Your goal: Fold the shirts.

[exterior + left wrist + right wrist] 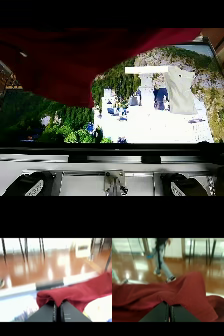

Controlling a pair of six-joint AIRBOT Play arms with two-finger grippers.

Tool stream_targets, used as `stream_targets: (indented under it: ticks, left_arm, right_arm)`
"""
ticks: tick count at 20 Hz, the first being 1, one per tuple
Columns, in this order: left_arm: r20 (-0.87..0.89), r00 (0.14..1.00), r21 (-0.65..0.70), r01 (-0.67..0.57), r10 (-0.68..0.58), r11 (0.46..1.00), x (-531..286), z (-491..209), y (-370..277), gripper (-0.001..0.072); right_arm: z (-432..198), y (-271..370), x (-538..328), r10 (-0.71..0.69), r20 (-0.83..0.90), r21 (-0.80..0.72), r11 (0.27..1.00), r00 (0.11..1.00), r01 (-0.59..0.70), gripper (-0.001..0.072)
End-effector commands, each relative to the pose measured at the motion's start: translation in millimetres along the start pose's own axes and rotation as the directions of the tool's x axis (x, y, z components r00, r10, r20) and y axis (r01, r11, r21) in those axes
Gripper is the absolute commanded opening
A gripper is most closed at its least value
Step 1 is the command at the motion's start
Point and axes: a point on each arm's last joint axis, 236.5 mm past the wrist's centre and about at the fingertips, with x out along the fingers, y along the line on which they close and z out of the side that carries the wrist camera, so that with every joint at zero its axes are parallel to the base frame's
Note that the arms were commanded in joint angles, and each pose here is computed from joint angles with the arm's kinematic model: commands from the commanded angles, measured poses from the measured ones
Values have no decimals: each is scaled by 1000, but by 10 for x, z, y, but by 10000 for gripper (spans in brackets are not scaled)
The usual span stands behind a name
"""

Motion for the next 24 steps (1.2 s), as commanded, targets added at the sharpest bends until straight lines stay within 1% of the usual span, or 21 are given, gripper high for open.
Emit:
stream_targets:
  ticks: [1, 3, 5, 8, 9, 11, 14, 16, 17, 19, 21, 24]
  left_arm:
    - [161, 985, 7, -60, 58, 998, -735, 497, -47, 28]
    - [172, 981, 16, -94, 90, 995, -815, 521, 9, 28]
    - [162, 983, 16, -93, 90, 996, -766, 498, 21, 29]
    - [117, 987, 22, -114, 111, 993, -598, 367, 113, 29]
    - [67, 989, 28, -133, 131, 991, -505, 222, 184, 29]
    - [-105, 980, 44, -168, 172, 985, -286, -281, 343, 29]
    - [-395, 900, 46, -179, 183, 983, 75, -1316, 514, 29]
    - [-512, 842, 33, -177, 168, 984, 351, -2003, 588, 29]
    - [-537, 827, 28, -178, 165, 984, 494, -2265, 626, 29]
    - [-560, 812, 18, -182, 161, 983, 815, -2694, 709, 29]
    - [-574, 803, 10, -189, 160, 982, 1137, -2980, 797, 29]
    - [-544, 821, 10, -201, 174, 980, 1620, -3260, 946, 29]
  right_arm:
    - [321, 238, -657, 15, 73, -47, 999, 997, -12, 82]
    - [95, 235, -721, 5, -24, -32, 999, 1000, -6, 82]
    - [-169, 221, -716, 2, -136, -17, 1000, 991, -5, 82]
    - [-608, 9, -625, -63, -314, -13, 998, 947, 62, 82]
    - [-788, -96, -577, -92, -385, -17, 996, 919, 93, 82]
    - [-1257, -280, -437, -123, -550, -11, 990, 826, 140, 83]
    - [-2082, -446, -126, -95, -739, 20, 987, 667, 162, 82]
    - [-2710, -602, 140, -85, -812, 32, 981, 577, 190, 82]
    - [-2990, -699, 322, -89, -824, 33, 978, 559, 205, 83]
    - [-3352, -879, 729, -105, -815, 52, 966, 570, 252, 83]
    - [-3558, -1012, 1132, -114, -779, 103, 947, 616, 306, 83]
    - [-3800, -1204, 1600, -143, -718, 174, 911, 681, 375, 83]
